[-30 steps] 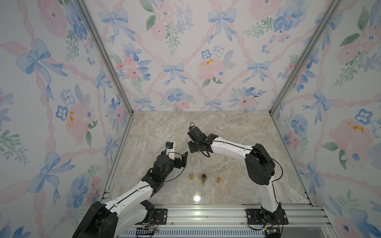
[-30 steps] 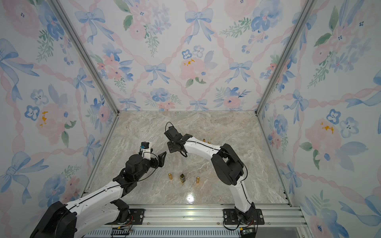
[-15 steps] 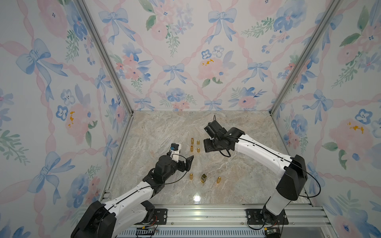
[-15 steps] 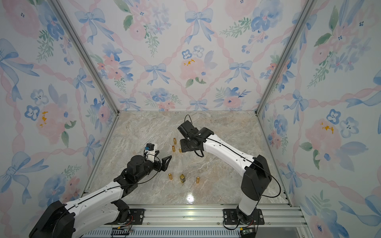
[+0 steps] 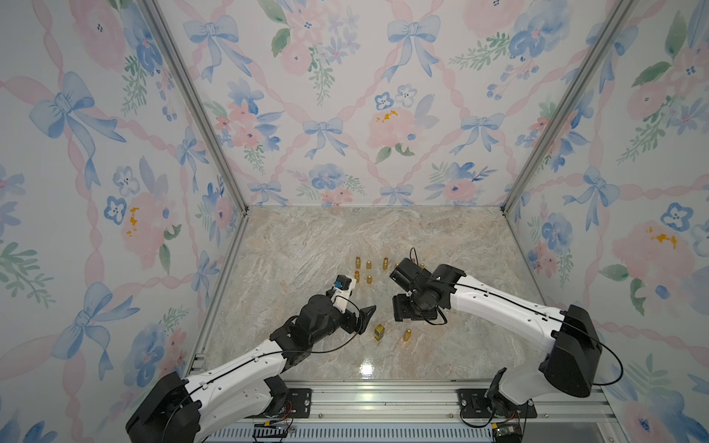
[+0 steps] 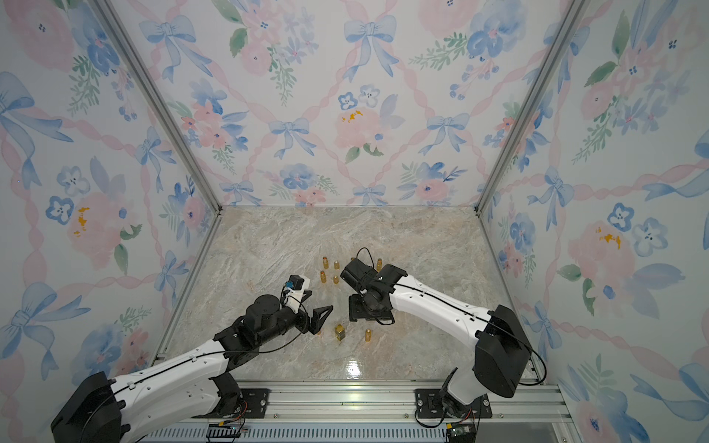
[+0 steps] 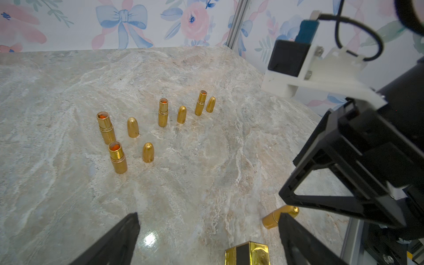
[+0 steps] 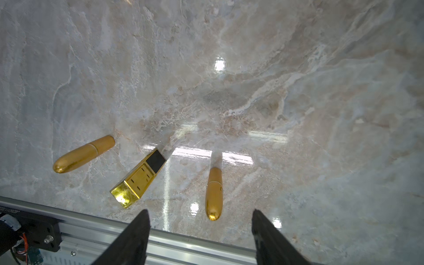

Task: Open the lipstick cap
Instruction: Pick up the lipstick at the center of the board.

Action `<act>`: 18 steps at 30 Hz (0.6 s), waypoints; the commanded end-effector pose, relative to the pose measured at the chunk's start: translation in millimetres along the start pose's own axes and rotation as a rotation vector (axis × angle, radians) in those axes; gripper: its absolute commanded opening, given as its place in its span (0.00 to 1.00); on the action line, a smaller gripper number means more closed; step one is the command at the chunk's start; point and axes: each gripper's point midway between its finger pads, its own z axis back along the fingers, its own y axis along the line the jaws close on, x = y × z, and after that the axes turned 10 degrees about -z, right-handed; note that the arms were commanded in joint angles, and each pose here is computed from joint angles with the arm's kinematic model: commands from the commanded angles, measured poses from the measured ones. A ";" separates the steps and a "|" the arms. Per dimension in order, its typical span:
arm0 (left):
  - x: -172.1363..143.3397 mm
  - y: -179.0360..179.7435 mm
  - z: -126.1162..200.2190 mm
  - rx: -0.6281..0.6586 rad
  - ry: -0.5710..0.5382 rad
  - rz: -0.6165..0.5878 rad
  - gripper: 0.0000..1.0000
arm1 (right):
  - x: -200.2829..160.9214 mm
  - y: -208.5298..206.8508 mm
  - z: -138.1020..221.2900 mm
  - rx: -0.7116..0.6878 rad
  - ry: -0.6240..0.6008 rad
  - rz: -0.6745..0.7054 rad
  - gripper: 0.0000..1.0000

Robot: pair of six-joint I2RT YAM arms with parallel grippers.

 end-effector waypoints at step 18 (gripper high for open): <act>-7.3 -25.3 -4.8 -0.005 0.069 -0.043 0.98 | -25.5 -14.6 -61.2 -0.058 0.043 -0.057 0.54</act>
